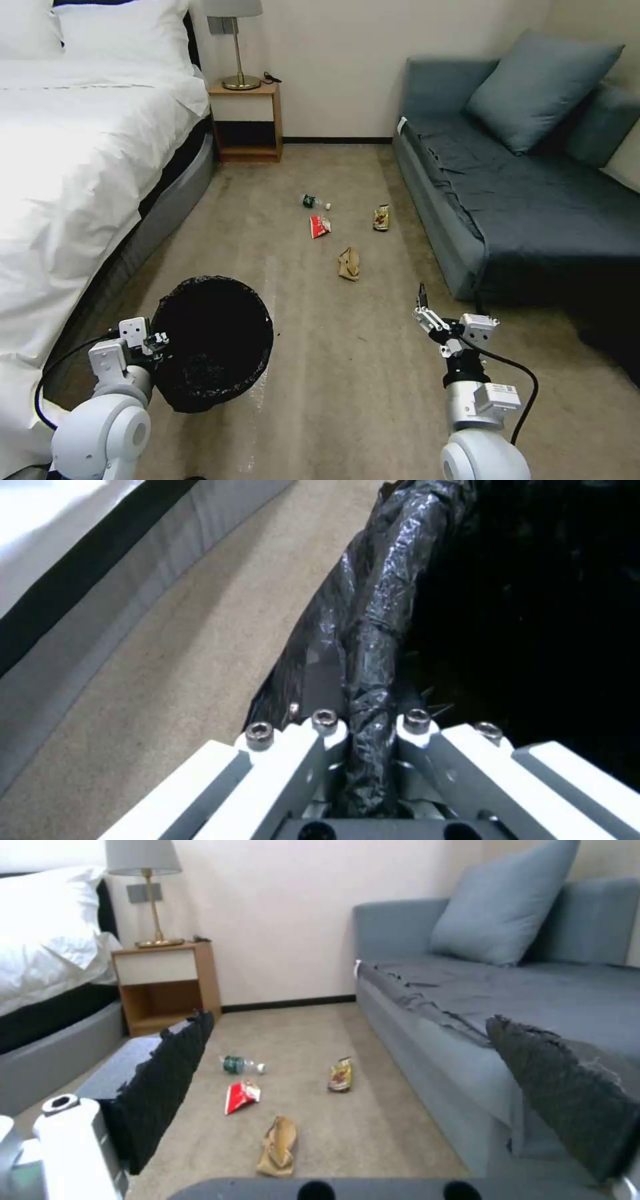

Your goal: Pick up the trash bin, then pick up the garbage on the floor and place it into the trash bin.

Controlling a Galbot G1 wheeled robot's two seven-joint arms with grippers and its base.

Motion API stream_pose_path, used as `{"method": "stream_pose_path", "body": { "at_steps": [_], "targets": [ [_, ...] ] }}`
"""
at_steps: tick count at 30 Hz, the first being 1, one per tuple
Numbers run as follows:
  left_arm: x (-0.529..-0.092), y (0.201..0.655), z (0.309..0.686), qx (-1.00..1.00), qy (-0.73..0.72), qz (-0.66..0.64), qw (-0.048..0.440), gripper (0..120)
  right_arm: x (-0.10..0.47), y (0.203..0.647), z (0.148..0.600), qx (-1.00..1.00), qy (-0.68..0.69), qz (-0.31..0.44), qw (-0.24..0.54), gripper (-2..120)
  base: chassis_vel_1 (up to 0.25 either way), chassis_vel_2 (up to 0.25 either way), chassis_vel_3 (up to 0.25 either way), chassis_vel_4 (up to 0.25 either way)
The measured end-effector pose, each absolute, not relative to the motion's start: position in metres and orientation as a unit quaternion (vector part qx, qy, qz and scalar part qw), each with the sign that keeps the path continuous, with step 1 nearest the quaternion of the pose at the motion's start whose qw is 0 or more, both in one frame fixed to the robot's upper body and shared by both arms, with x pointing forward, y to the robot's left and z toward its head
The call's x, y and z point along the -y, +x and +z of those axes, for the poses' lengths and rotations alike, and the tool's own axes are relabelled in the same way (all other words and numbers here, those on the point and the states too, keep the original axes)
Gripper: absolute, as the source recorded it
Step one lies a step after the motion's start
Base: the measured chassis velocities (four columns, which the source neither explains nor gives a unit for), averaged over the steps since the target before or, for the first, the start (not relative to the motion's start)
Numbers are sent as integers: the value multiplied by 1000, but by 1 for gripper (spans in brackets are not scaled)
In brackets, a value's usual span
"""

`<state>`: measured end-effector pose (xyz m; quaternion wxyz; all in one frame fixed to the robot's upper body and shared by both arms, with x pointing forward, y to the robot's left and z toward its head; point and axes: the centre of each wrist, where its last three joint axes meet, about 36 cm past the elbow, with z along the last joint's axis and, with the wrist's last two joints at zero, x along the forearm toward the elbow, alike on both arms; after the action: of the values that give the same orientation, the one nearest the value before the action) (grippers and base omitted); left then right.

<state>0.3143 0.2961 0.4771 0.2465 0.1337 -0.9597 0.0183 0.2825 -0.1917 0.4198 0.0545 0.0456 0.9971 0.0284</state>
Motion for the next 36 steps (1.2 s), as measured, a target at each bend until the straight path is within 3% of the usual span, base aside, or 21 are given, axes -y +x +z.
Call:
{"method": "stream_pose_path", "body": {
  "at_steps": [6,36],
  "targets": [
    [-297,316,476,959,134,19,248,2,188,283,417,-997,40,26,56,100,-82,96,92,-93],
    [-303,323,469,958,139,23,250,2,178,288,409,-998,23,14,50,100,-199,195,193,-192]
  ]
}}
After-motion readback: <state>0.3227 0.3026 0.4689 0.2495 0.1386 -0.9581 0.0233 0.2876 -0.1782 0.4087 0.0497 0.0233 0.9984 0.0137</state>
